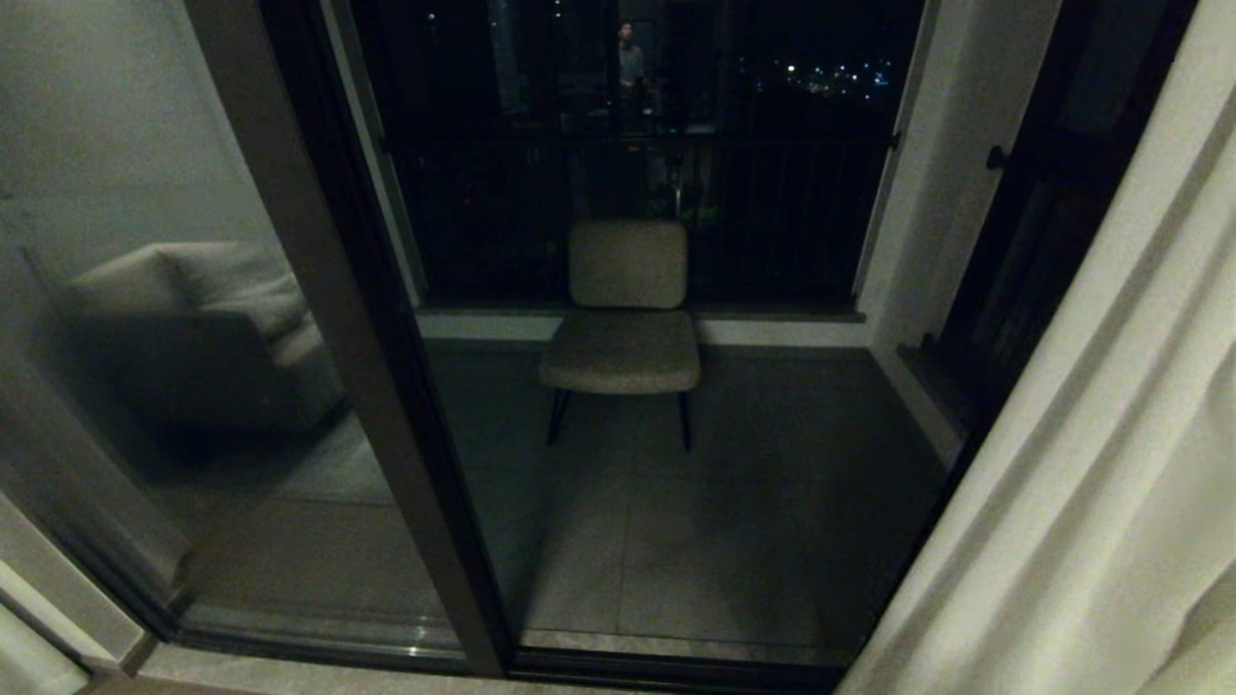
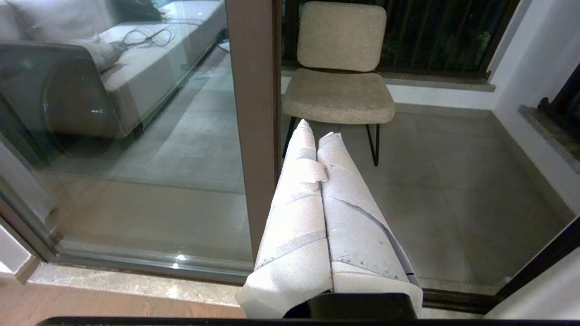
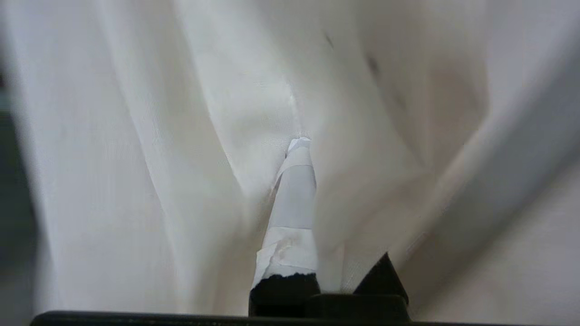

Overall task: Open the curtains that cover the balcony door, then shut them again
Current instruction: Pull the inner curtains open on both sides

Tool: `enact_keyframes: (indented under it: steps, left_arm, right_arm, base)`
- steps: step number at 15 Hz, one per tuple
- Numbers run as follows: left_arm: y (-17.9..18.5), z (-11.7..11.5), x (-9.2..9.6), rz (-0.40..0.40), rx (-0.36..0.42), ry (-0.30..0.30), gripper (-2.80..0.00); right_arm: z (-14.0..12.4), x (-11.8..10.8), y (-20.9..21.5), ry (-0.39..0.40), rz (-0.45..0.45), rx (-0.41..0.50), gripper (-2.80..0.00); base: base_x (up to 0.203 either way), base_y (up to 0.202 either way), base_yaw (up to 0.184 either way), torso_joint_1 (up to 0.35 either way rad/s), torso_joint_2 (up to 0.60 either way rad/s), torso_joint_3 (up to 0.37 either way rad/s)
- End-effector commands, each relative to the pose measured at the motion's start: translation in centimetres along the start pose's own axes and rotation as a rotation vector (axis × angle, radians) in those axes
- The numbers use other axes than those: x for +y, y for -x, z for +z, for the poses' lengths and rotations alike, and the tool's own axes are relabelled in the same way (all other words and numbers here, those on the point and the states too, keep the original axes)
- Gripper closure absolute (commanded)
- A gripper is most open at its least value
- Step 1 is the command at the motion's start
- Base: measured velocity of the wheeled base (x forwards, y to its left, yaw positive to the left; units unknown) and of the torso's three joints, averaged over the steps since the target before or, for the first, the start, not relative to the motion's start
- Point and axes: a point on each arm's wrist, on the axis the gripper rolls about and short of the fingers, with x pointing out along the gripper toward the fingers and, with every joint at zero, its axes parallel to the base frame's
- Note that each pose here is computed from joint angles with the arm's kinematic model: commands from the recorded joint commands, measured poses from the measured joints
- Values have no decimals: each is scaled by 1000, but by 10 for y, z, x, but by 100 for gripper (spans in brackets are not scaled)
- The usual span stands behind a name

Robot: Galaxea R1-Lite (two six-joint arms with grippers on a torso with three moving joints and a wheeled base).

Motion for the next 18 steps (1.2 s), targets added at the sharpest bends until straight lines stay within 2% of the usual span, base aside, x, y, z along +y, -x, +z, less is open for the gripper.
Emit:
enact_keyframes:
  steps: [1, 4, 7, 8, 14, 18]
  left_arm:
    - [0, 0, 0, 0, -2, 1, 0]
    - [0, 0, 0, 0, 0, 1, 0]
    - [0, 0, 0, 0, -1, 1, 0]
    - [0, 0, 0, 0, -2, 1, 0]
    - [0, 0, 0, 0, 0, 1, 0]
    - [0, 0, 0, 0, 0, 1, 0]
  right_arm:
    - [3, 26, -2, -23, 78, -26, 0]
    - [-5, 42, -13, -67, 153, -34, 0]
    - [-10, 43, -20, -82, 173, -33, 0]
    - [-11, 42, -20, -85, 173, -31, -280]
    - [-12, 47, -15, -91, 174, -25, -280]
    - [-9, 72, 12, -109, 179, -10, -280]
  base:
    - [0, 0, 0, 0, 0, 0]
    - [0, 0, 0, 0, 0, 0]
    - [0, 0, 0, 0, 0, 0]
    - [0, 0, 0, 0, 0, 0]
    - [0, 0, 0, 0, 0, 0]
    - [0, 0, 0, 0, 0, 0]
